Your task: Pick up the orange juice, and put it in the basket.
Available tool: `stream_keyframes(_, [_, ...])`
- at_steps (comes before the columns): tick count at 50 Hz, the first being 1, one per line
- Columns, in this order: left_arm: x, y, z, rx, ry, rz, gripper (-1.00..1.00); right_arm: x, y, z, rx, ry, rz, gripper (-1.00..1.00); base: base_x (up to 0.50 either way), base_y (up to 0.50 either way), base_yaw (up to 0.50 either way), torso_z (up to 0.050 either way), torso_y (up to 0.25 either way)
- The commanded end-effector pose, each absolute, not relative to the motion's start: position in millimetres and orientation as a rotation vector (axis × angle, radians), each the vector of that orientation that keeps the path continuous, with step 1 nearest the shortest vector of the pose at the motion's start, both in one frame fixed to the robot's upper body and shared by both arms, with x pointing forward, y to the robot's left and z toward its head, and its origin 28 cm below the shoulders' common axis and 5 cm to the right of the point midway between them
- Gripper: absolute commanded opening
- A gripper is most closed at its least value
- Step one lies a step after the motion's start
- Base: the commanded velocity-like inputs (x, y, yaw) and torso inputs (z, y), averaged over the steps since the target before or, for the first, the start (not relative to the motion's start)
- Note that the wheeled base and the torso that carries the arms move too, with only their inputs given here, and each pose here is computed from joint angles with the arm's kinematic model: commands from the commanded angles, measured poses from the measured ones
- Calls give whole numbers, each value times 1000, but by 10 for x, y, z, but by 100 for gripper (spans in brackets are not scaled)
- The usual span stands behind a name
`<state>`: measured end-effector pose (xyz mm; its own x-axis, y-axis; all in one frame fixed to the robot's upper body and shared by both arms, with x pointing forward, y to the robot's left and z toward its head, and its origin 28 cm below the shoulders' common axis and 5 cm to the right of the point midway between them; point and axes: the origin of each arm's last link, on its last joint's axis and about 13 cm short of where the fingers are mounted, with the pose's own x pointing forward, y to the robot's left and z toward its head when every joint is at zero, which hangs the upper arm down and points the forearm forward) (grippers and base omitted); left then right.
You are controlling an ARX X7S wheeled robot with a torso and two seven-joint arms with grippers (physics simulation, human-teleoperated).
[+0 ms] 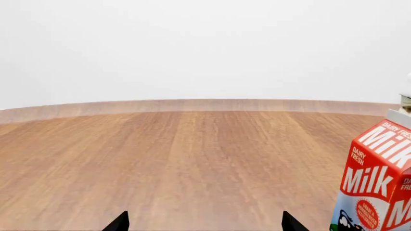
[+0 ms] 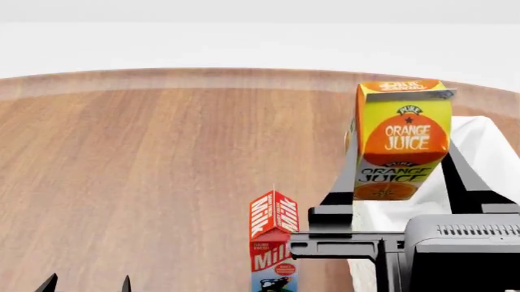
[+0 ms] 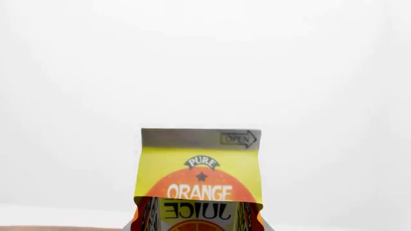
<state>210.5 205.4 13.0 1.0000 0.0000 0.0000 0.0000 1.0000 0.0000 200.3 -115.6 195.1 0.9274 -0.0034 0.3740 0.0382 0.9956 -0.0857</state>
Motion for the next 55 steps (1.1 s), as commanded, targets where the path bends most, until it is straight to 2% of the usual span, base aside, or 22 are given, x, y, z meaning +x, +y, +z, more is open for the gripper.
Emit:
stream_keyframes(1, [2105,2054,130,0,0,0,100,2132,-1311,2026,-120,-395,-107,-100,0,0,0,0,0])
stream_keyframes(33, [2105,2054,130,0,0,0,100,2716,-1499,1836,-135,-265,-242,-100,0,0,0,0,1])
stream_keyframes(55, [2105,2054,130,0,0,0,100,2927,-1538,1725,-156,-219,-282,-100,0,0,0,0,1])
